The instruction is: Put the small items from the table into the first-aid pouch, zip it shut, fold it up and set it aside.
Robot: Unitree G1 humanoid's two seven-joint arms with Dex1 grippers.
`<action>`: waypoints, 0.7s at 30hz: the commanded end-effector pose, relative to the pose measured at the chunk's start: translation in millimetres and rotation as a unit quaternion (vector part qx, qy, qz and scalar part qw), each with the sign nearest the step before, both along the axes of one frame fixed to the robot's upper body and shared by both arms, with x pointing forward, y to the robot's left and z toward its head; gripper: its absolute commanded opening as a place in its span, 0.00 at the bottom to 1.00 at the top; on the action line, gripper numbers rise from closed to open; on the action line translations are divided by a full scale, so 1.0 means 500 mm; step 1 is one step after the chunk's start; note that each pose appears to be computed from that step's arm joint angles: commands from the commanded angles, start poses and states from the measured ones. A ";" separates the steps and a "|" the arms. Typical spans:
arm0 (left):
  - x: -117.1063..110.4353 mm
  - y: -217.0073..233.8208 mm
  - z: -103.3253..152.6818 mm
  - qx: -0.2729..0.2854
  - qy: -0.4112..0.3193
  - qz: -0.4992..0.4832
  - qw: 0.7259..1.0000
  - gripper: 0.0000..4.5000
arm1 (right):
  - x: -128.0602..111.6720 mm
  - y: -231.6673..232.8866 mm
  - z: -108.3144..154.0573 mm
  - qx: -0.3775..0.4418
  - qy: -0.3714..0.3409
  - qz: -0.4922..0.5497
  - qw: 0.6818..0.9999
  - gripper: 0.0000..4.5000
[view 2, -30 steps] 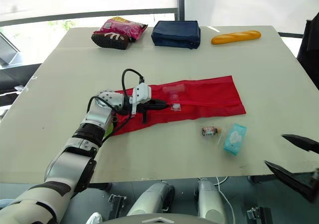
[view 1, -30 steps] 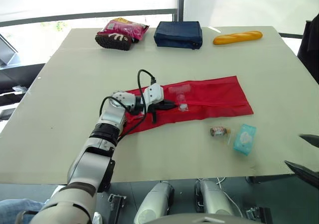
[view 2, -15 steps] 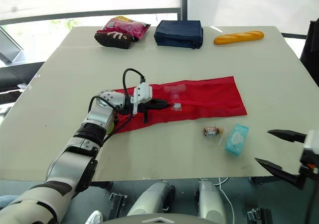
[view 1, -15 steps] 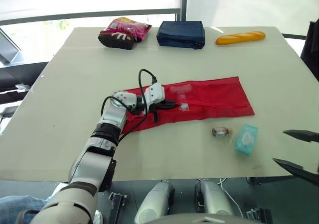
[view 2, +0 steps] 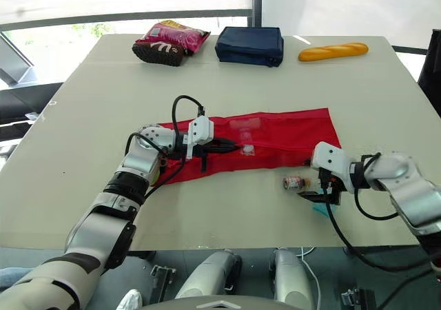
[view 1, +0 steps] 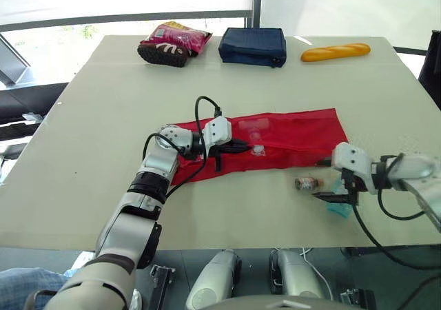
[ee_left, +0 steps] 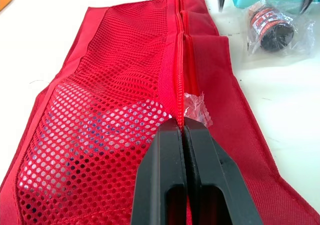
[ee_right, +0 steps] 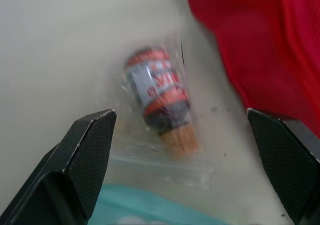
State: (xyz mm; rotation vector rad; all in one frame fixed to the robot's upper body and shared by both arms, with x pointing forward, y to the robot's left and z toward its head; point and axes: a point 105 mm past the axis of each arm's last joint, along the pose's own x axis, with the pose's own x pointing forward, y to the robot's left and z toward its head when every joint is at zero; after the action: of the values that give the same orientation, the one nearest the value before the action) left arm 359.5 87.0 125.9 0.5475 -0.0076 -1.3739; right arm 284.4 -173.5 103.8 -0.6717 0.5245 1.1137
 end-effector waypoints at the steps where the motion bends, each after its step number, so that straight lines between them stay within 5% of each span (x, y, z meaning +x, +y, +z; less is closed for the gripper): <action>1: -0.002 -0.001 0.024 -0.017 -0.023 -0.001 1.000 0.00 | 0.003 0.004 0.004 -0.011 0.001 0.019 1.000 0.82; 8: -0.004 0.000 0.021 -0.018 -0.022 0.001 1.000 0.00 | -0.017 0.024 0.030 0.022 0.013 0.015 1.000 0.08; 13: -0.007 -0.008 0.021 -0.025 -0.020 -0.003 0.999 0.00 | -0.033 0.071 0.049 0.075 0.036 -0.033 0.996 0.08; 21: -0.028 -0.040 0.024 -0.043 -0.013 -0.027 0.999 0.00 | 0.015 0.115 0.025 0.116 0.060 -0.216 0.968 0.08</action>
State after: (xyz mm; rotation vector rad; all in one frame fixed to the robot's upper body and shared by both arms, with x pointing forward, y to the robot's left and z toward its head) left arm 348.5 73.3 124.1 0.4999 -0.0406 -1.3973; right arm 283.5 -111.1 107.2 -0.2767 0.6264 0.8705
